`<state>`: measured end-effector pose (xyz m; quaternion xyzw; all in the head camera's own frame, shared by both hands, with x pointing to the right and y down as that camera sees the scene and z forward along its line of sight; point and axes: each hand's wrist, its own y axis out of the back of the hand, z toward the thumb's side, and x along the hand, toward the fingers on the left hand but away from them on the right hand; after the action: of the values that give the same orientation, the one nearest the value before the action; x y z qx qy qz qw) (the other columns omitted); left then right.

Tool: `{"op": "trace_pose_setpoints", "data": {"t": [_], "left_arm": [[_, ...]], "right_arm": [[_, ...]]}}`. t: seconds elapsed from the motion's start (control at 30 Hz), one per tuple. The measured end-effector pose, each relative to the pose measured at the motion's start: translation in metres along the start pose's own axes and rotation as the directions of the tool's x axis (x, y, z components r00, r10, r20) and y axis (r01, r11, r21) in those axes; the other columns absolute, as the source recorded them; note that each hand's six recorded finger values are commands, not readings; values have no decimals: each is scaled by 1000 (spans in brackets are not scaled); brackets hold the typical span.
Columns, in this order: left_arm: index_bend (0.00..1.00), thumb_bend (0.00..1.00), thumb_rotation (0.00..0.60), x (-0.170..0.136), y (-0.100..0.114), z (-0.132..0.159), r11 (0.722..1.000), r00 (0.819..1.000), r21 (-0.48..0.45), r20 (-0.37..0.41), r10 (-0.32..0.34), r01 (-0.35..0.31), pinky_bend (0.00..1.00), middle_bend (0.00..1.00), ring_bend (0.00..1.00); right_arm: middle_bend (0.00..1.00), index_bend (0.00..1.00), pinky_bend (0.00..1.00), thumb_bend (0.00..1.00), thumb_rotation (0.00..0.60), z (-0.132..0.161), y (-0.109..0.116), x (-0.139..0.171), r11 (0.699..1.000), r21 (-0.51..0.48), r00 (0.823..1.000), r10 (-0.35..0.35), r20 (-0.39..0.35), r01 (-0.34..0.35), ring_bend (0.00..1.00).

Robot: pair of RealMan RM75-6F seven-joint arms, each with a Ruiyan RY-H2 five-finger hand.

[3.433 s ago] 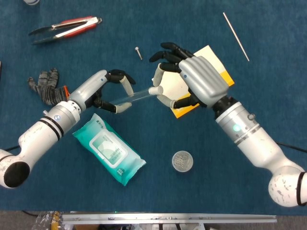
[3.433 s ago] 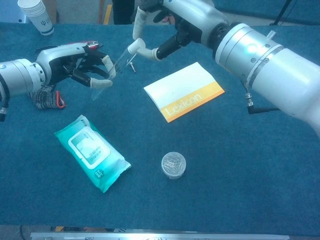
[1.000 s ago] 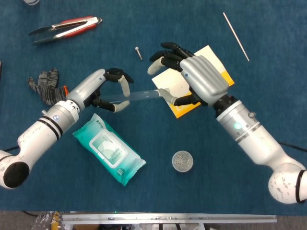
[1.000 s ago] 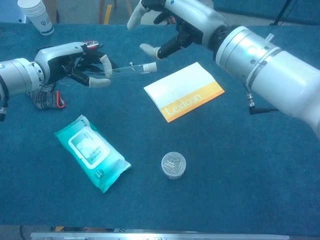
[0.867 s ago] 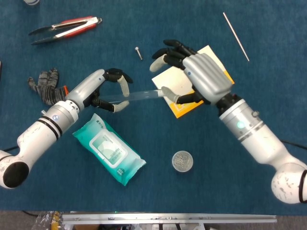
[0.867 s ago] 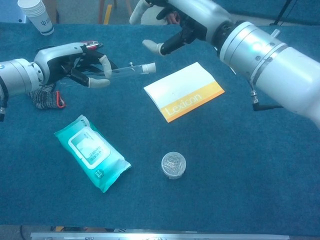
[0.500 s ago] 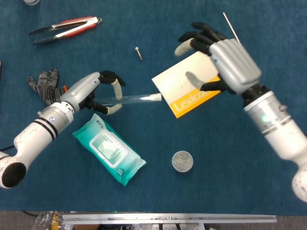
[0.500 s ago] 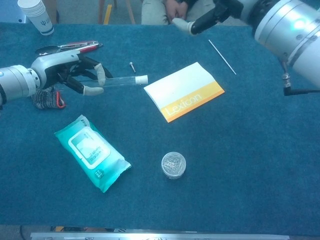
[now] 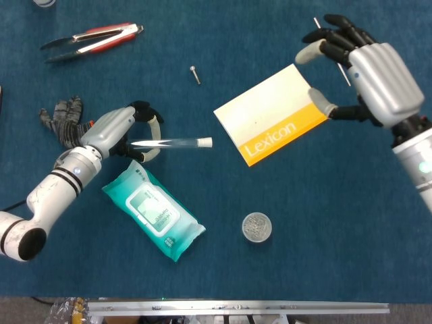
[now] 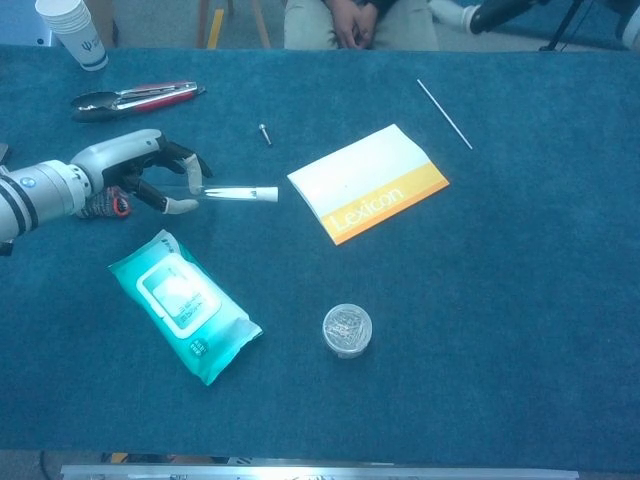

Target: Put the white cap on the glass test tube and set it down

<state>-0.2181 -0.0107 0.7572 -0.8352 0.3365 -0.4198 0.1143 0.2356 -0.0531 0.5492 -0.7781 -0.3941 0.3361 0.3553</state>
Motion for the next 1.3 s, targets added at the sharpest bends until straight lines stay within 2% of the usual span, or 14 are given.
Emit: {"op": "trace_pose_setpoints", "data": {"t": [0.27, 0.5, 0.6, 0.77, 0.9, 1.1, 1.2, 1.3], "left_arm": [[504, 295, 600, 10, -9, -18, 998, 1000, 59, 0, 24, -24, 77, 203, 0], [338, 295, 600, 13, -12, -26, 994, 1000, 106, -4, 22, -21, 62, 120, 0], [311, 295, 600, 12, -12, -26, 994, 1000, 111, -7, 21, -20, 62, 104, 0], [294, 295, 600, 8, -2, -21, 992, 999, 116, 12, 47, -48, 62, 97, 0], [286, 294, 600, -4, 17, -11, 984, 994, 140, 49, 100, -106, 62, 96, 0], [285, 295, 600, -37, 56, 1, 947, 974, 229, 81, 211, -224, 62, 96, 0], [285, 295, 600, -57, 73, 1, 914, 957, 284, 80, 278, -289, 62, 102, 0], [284, 295, 600, -80, 88, -1, 872, 932, 332, 74, 355, -359, 62, 110, 0]], "right_arm": [[261, 369, 189, 319, 600, -4, 7, 7, 1000, 0, 1000, 0, 3, 0, 90], [261, 369, 188, 320, 600, -4, 11, 9, 1000, -8, 1000, -6, 1, 6, 90], [261, 369, 188, 320, 600, -4, 12, 10, 1000, -11, 1000, -10, -2, 10, 90], [261, 369, 188, 320, 600, -8, 19, 14, 1000, -4, 1000, -30, 6, 30, 90], [261, 369, 189, 320, 600, -21, 25, 23, 999, 21, 998, -45, 44, 44, 90], [261, 369, 189, 322, 600, -53, 32, 47, 995, 78, 988, -71, 138, 61, 90], [261, 369, 189, 322, 600, -72, 36, 65, 991, 114, 976, -95, 195, 73, 90], [261, 369, 188, 323, 600, -91, 40, 85, 984, 152, 959, -131, 250, 95, 90]]}}
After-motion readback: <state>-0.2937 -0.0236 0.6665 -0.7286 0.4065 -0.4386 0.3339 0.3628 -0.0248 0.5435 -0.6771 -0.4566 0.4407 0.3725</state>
